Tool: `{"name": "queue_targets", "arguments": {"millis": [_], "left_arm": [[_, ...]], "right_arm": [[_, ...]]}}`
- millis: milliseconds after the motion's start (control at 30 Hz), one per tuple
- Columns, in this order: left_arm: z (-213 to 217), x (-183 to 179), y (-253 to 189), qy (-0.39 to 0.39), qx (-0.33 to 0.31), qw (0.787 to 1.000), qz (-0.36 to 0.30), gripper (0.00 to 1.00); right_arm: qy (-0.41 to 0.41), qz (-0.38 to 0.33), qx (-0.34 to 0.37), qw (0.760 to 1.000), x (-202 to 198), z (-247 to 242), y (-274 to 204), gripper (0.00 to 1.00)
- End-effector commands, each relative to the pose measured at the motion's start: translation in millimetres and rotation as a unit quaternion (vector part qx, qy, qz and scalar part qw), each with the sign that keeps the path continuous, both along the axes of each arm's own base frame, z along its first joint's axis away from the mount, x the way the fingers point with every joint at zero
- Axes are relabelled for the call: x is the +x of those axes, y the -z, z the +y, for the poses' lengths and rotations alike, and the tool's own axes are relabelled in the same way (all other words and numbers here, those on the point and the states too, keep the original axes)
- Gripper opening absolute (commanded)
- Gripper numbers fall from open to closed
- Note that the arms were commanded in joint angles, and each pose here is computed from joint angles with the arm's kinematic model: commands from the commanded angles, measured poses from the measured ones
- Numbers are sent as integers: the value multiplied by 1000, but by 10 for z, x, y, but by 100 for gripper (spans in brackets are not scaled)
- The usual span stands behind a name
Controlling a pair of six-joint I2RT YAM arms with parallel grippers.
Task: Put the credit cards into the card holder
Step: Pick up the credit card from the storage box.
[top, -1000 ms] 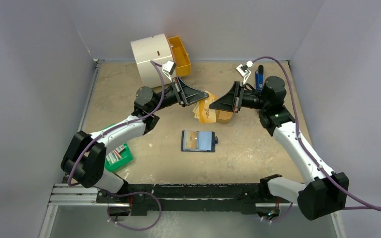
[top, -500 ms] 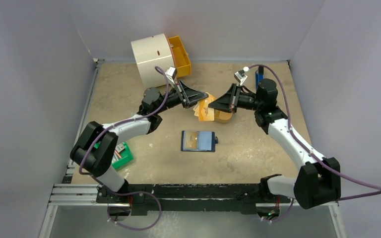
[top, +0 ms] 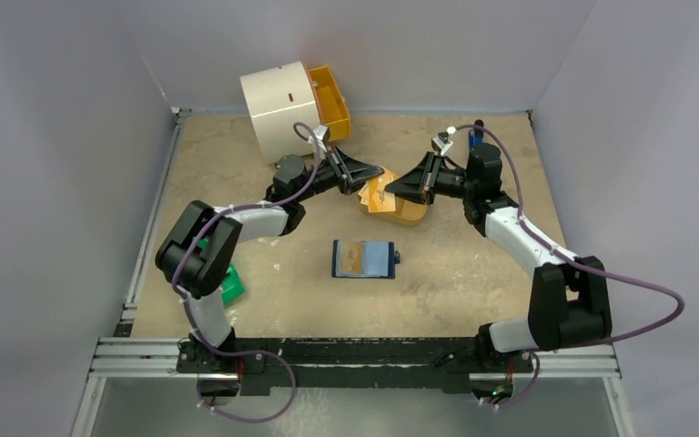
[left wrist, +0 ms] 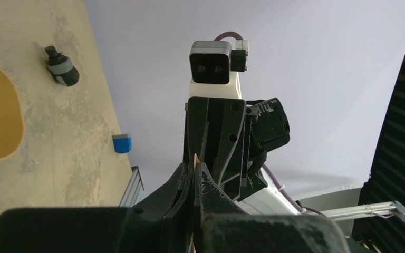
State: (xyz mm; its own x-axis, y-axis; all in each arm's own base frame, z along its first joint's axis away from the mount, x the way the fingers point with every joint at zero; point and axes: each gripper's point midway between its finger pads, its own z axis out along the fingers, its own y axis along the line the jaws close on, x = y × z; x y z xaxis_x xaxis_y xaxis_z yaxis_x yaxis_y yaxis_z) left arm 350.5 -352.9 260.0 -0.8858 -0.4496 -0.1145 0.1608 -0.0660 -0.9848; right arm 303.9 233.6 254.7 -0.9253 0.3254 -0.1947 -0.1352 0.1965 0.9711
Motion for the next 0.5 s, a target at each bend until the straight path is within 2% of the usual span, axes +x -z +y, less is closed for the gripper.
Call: {"name": "queue_targets", "arguments": {"millis": [0,300,467], "left_arm": [[22,316,22,-30,-2,1000,-8,0],[21,481,148,-33,-2,999,1,0],[82,558,144,-40,-12,999,3,0]], "right_arm": [[-36,-45,27,998,13,24,-214,19],[-43,-38,26,998,127,-6,-130,30],[-52,-25,17,998,104,-12,-29,29]]}}
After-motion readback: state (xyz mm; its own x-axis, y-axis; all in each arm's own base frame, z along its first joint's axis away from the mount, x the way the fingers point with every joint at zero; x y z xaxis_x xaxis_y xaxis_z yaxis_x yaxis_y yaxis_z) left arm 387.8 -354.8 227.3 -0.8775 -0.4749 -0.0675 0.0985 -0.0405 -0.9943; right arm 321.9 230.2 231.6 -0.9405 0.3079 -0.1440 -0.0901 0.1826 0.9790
